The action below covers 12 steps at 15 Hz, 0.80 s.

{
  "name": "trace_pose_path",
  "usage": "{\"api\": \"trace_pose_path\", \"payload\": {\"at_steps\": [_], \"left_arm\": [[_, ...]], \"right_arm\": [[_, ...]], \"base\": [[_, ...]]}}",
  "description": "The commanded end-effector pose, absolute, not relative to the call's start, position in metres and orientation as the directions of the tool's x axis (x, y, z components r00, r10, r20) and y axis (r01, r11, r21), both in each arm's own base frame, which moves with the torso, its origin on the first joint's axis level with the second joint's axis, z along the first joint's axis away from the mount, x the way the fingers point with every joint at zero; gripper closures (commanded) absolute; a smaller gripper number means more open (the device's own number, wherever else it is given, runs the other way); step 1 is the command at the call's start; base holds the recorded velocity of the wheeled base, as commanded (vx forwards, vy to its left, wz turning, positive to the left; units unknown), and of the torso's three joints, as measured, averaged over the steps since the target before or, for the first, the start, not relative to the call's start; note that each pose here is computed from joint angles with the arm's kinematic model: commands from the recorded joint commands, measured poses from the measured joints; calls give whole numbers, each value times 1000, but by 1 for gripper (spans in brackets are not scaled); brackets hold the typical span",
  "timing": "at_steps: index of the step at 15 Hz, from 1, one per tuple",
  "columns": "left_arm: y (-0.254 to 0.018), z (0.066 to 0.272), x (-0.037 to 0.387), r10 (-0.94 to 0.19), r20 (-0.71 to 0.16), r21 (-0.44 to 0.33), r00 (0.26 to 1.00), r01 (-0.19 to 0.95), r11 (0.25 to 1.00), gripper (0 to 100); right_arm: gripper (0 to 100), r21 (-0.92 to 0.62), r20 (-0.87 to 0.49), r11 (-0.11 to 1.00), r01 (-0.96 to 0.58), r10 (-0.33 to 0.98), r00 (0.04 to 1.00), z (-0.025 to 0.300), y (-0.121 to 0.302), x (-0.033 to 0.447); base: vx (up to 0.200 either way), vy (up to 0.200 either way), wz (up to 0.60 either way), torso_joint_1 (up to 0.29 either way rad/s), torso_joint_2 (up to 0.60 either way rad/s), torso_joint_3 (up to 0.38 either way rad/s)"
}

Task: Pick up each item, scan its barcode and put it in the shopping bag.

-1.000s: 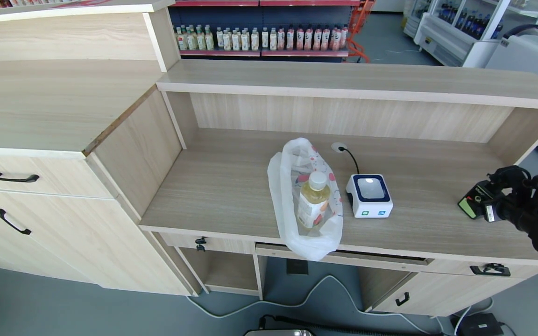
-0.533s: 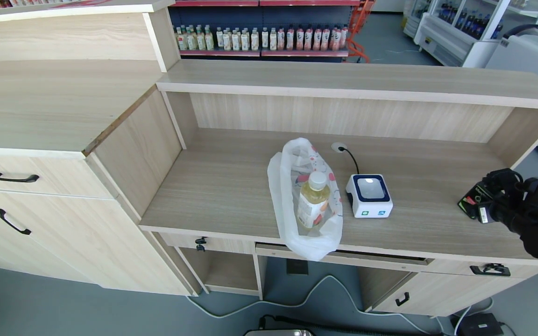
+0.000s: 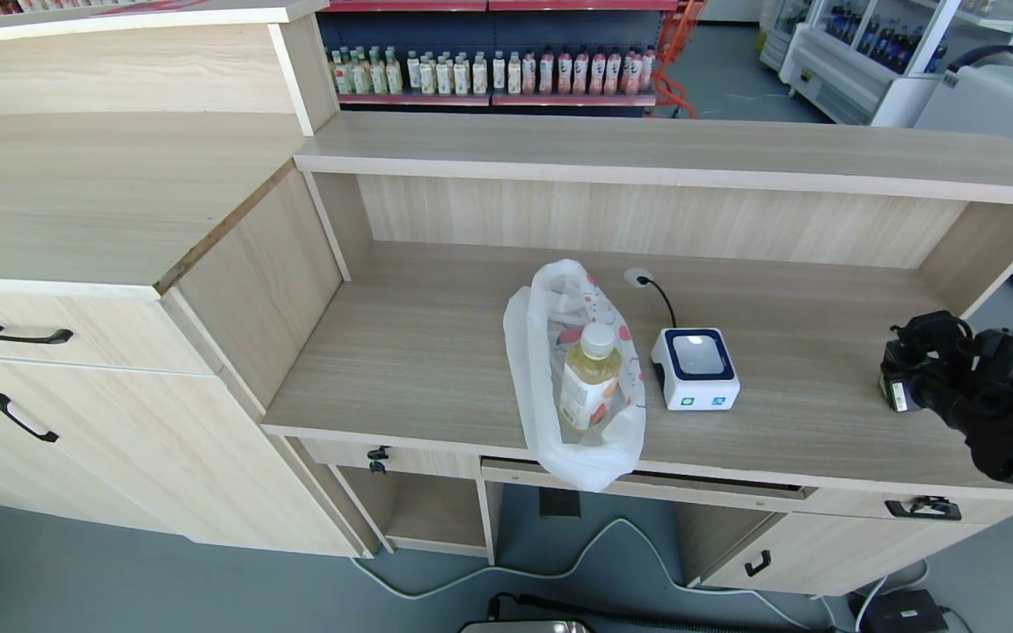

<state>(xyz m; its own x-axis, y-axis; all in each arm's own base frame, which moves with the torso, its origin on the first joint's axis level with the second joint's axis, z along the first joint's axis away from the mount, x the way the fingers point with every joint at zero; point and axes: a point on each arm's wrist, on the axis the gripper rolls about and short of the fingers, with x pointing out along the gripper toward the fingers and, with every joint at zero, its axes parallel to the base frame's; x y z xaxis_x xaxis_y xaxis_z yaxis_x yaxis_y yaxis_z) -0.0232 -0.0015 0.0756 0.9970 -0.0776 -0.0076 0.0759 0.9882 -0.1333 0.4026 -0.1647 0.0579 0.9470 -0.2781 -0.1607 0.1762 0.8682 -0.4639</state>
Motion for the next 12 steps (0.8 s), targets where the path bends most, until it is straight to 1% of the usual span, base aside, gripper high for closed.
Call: {"api": "trace_pose_path", "payload": {"at_steps": [1, 3, 4, 8, 9, 10, 11, 12], "left_arm": [[-1, 75, -23, -78, -8, -134, 997, 76, 988, 0], [-1, 75, -23, -78, -8, -134, 997, 76, 988, 0], [-1, 75, -23, -78, -8, -134, 997, 76, 988, 0], [-1, 76, -23, -78, -6, -133, 997, 77, 988, 0], [-1, 75, -23, -78, -8, -134, 997, 76, 988, 0], [-1, 75, -23, -78, -8, -134, 997, 76, 988, 0], [-1, 75, -23, -78, -8, -134, 997, 76, 988, 0], [-1, 76, -23, -78, -6, -133, 997, 77, 988, 0]], "right_arm": [[100, -474, -138, 862, 179, -273, 952, 61, -163, 406], [100, -524, -116, 833, 179, -277, 954, 68, -163, 403], [100, -563, -88, 805, 185, -281, 956, 79, -163, 398], [100, -681, -44, 702, 211, -326, 944, 121, -164, 350], [100, -750, -34, 628, 208, -350, 936, 139, -162, 322], [100, -783, -14, 587, 205, -345, 938, 150, -157, 311], [100, -848, 62, 491, 201, -285, 957, 179, -146, 289], [100, -893, 111, 408, 192, -213, 971, 195, -137, 277]], "base": [[0, 0, 0, 0, 0, 0], [0, 0, 0, 0, 0, 0], [0, 0, 0, 0, 0, 0], [0, 0, 0, 0, 0, 0], [0, 0, 0, 0, 0, 0], [0, 0, 0, 0, 0, 0], [0, 0, 0, 0, 0, 0], [0, 0, 0, 0, 0, 0]]}}
